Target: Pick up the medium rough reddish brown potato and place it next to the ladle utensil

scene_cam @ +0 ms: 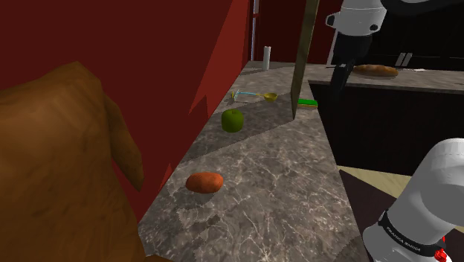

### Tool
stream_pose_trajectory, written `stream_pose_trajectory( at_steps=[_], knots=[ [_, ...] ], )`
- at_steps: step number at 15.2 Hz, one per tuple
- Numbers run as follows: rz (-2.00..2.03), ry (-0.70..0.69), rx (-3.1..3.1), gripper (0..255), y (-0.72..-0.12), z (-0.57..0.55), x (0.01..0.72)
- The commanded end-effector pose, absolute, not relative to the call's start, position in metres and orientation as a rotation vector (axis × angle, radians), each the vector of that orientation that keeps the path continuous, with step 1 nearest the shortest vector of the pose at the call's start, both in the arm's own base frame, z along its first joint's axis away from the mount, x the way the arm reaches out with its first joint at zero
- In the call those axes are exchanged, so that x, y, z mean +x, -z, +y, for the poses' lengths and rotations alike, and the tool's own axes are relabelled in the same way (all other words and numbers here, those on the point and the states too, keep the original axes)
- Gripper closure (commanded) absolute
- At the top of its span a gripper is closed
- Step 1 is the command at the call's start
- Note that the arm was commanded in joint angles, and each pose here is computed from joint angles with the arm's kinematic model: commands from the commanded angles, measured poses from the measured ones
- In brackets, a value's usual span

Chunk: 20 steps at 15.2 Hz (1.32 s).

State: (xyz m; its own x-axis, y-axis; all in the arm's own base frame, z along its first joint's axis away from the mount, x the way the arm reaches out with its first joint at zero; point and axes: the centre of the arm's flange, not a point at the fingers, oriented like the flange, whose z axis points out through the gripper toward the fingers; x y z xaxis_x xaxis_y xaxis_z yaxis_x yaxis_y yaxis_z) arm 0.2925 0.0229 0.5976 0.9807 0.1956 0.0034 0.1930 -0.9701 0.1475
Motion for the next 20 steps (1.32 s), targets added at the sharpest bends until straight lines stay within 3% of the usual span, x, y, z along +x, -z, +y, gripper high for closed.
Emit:
stream_pose_trajectory(
  at_steps=[1, 20],
  knots=[
    [0.294, -0.027, 2.980, 0, -0.598, 0.023, 0.293],
    [0.673, -0.134, 2.986, 0, -0.467, 0.192, 0.392]
  ],
)
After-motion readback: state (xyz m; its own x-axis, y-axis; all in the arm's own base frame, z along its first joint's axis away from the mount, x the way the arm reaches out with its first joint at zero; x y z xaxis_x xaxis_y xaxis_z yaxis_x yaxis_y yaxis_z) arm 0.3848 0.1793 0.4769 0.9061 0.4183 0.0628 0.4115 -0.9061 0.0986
